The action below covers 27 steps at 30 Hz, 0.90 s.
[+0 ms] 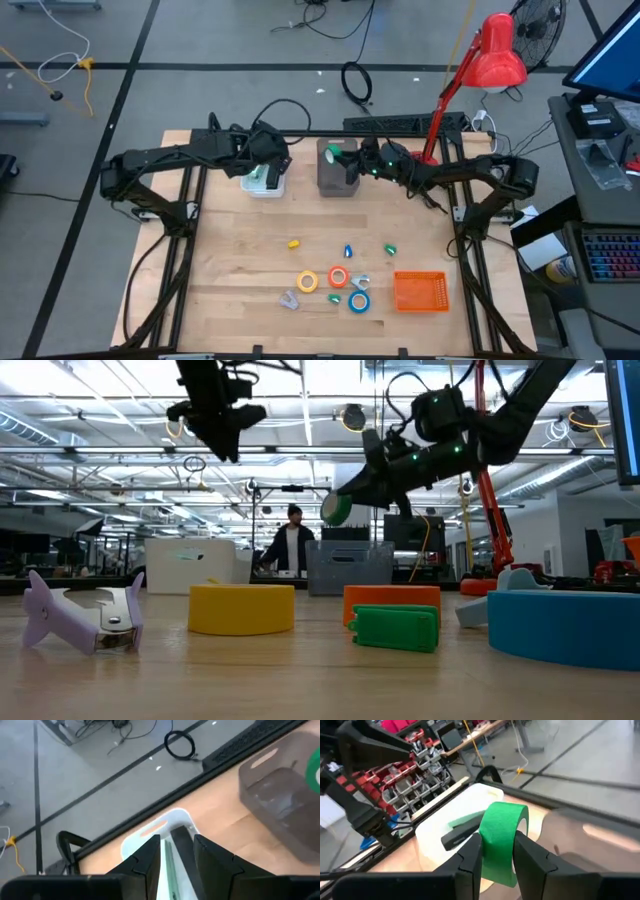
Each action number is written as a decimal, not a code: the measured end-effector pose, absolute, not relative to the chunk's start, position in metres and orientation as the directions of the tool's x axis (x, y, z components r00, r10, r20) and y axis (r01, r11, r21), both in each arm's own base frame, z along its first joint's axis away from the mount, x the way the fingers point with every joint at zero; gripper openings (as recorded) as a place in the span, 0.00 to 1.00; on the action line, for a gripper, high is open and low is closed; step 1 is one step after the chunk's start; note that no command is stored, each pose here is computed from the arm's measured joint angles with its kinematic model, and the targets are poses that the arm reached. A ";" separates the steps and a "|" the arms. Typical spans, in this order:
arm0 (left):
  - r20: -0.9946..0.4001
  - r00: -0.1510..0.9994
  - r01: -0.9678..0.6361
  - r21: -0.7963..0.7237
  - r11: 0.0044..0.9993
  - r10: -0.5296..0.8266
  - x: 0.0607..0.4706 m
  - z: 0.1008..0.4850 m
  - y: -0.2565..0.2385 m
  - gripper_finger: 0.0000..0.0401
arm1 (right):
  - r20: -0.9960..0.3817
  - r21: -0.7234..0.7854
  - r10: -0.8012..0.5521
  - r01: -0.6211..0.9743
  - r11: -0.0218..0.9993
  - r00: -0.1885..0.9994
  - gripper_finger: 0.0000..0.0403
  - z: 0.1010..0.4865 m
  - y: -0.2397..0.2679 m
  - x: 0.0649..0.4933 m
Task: Pick and place Stapler, Stapler remover, tape
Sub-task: Put the green tape into the black bin
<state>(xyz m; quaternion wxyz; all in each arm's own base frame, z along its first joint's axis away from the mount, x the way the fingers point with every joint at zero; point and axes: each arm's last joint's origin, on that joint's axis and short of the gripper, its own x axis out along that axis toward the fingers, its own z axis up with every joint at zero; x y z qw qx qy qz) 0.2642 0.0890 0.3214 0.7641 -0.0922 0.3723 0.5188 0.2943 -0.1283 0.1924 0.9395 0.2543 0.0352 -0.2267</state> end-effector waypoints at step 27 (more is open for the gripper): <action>-0.608 0.611 -0.762 -0.277 0.586 0.507 0.223 0.232 0.098 0.30 | -0.405 0.472 -0.423 0.582 0.662 0.811 0.20 0.178 -0.143 0.311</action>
